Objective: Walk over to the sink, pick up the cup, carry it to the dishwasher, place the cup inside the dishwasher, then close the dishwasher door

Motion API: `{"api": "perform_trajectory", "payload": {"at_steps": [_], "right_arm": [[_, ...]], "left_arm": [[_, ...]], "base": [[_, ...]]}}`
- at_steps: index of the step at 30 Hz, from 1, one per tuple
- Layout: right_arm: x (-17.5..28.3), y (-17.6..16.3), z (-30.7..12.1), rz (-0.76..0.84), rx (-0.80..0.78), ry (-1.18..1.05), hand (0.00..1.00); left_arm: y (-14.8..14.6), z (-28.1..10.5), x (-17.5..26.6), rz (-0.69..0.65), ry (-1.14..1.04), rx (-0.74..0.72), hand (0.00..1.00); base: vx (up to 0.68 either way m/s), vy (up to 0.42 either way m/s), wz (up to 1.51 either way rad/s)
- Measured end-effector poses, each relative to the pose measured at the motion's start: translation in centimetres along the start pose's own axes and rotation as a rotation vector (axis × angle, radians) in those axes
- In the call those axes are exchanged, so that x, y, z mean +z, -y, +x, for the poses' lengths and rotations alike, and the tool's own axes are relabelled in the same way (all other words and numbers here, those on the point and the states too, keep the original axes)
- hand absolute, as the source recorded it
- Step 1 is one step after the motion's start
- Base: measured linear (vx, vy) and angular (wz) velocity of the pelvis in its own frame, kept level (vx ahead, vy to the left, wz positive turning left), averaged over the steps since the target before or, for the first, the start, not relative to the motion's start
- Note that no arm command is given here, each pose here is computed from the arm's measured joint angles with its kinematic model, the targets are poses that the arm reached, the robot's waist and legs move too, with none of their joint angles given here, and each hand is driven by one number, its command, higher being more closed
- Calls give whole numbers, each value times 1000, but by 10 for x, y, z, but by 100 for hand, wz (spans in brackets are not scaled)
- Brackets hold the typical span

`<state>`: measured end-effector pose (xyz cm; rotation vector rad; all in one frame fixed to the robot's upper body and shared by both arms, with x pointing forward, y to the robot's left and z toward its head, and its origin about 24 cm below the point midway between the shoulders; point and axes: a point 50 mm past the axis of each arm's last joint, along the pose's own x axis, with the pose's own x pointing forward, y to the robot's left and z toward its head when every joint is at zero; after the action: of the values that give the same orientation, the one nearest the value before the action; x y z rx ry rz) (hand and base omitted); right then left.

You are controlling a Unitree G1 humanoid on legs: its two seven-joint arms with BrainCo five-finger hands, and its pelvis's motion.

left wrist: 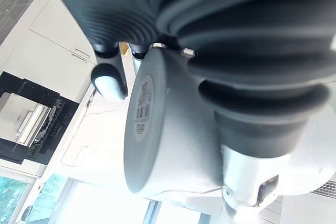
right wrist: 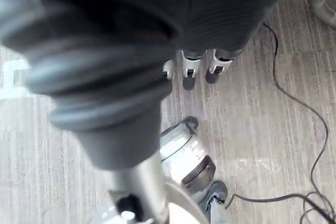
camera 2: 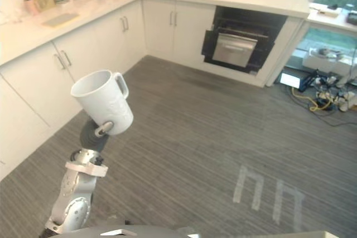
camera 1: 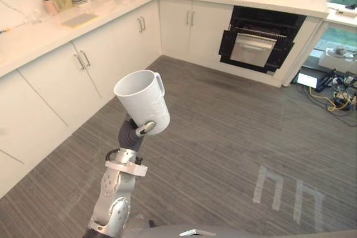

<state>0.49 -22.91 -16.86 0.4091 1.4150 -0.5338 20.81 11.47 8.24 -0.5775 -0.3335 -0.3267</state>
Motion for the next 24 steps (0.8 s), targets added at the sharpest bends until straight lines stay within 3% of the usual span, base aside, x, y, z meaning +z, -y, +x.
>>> {"api": "perform_trajectory", "payload": {"at_steps": [11,17,24], "right_arm": [[-3,-2,1,10,9,4,0],[-11,1,0,47,29,20,0],[-30,-21,-3,143,107,66,0]], "left_arm": [[-13,-9,19,30,67,69,100],[6,-4,14,57,18,-51,100],[16,16,7,52,-4,-127,100]], "base": [[264,212,-21],[204,146,-6],[-308,-81,42]]}}
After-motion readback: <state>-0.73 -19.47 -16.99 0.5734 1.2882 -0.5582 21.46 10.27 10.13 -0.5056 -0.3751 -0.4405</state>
